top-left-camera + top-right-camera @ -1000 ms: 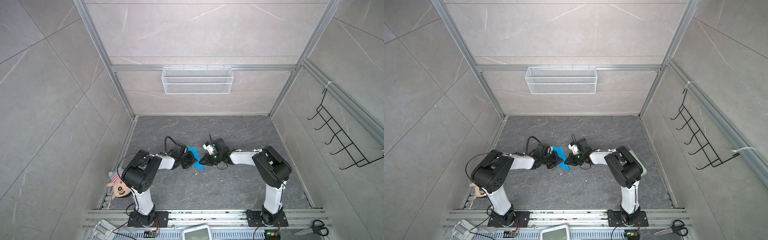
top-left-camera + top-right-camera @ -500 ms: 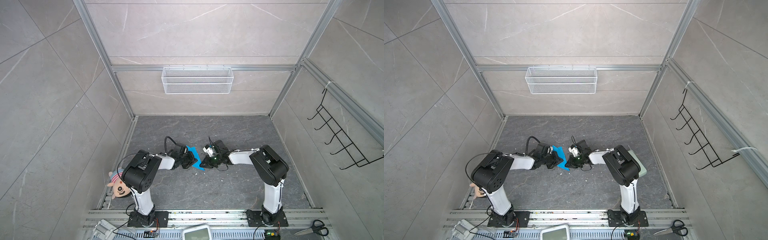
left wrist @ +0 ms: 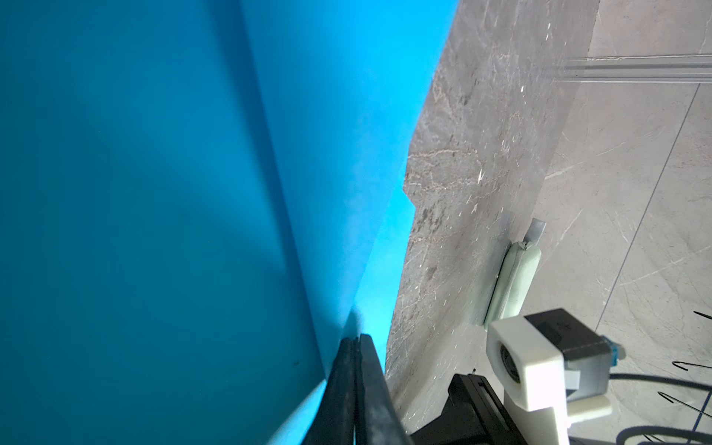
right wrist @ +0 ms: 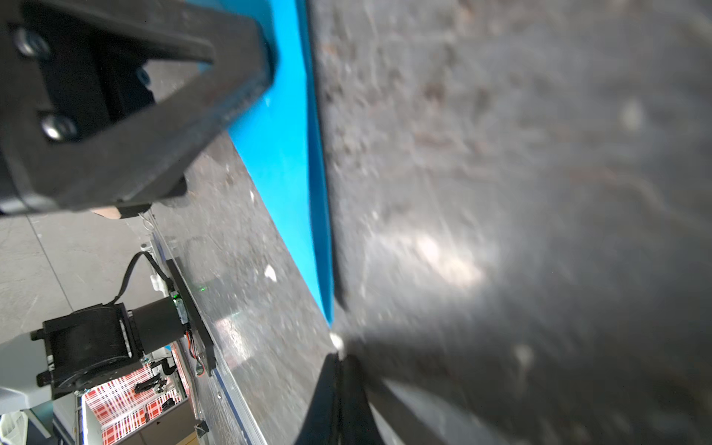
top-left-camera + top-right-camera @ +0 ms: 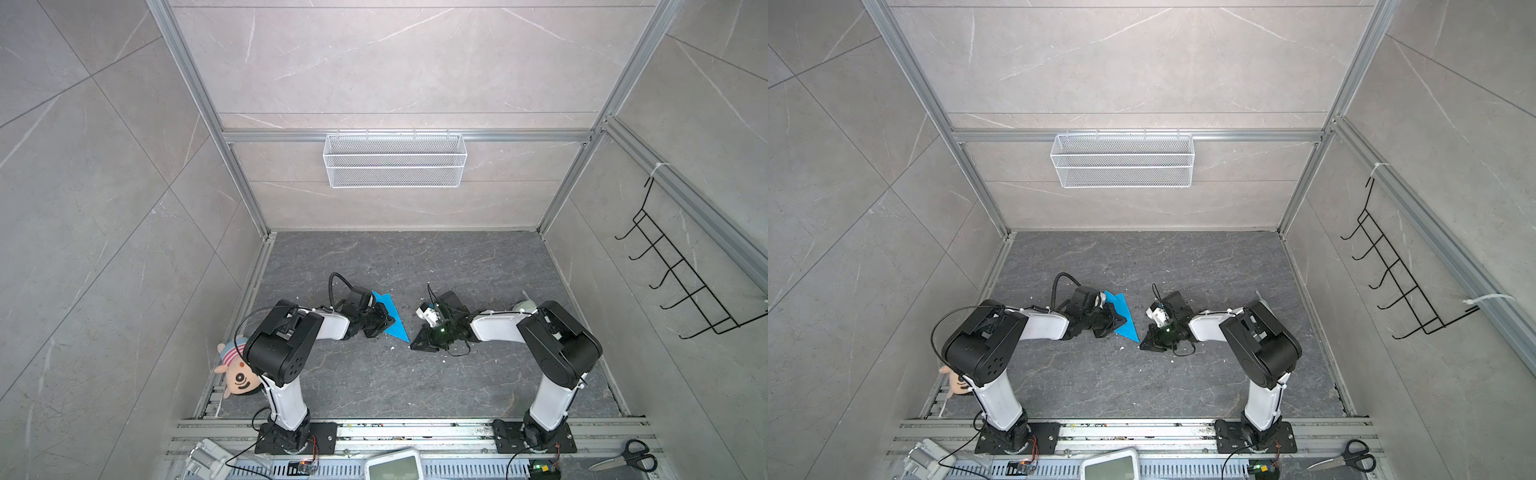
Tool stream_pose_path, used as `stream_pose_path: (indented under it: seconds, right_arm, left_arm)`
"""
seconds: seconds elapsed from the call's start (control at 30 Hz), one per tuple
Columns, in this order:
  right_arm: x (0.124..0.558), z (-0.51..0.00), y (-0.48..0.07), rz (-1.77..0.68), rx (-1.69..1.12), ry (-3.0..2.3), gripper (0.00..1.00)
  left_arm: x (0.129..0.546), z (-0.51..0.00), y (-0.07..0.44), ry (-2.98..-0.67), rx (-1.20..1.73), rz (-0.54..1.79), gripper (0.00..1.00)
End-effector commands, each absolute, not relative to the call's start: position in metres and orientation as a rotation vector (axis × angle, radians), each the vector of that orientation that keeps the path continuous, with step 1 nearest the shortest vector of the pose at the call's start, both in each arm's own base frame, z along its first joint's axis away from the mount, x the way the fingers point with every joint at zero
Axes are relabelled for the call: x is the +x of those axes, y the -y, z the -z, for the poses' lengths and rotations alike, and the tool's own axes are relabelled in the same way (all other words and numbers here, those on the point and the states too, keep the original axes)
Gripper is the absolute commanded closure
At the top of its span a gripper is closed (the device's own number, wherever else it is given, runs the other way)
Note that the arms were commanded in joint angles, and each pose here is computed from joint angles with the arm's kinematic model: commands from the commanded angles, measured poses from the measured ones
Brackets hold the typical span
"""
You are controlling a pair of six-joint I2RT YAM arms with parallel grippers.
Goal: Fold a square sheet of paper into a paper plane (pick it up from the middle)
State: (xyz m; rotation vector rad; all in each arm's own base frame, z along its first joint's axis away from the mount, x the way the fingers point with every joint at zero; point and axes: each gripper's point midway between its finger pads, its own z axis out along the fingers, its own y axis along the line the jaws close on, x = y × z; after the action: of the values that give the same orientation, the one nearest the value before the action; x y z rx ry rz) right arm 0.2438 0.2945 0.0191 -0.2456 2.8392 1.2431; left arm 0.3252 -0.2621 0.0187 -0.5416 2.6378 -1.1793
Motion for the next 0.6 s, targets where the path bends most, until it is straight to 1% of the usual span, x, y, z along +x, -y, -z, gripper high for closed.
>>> stream_pose_path:
  seconds: [0.0,0.1,0.3,0.4,0.57]
  right_arm:
    - [0.254,-0.047,-0.299,-1.250,-0.310,-2.740,0.93]
    - [0.272,-0.060,-0.314,-1.291,-0.337,-2.662,0.92]
    - [0.305,-0.042,-0.330,-1.233,-0.306,-2.679,0.93]
    - [0.310,-0.028,-0.334,-1.225,-0.300,-2.716,0.93]
    - [0.303,-0.004,-0.330,-1.198,-0.289,-2.792,0.93]
  left_arm:
    - [0.308,0.024,0.230,-2.749,-0.691,0.965,0.93]
    - [0.309,0.022,0.232,-2.744,-0.684,0.972,0.93]
    - [0.313,0.016,0.237,-2.733,-0.660,1.012,0.93]
    - [0.314,0.014,0.239,-2.728,-0.653,1.025,0.93]
    - [0.317,0.007,0.243,-2.722,-0.606,1.051,0.93]
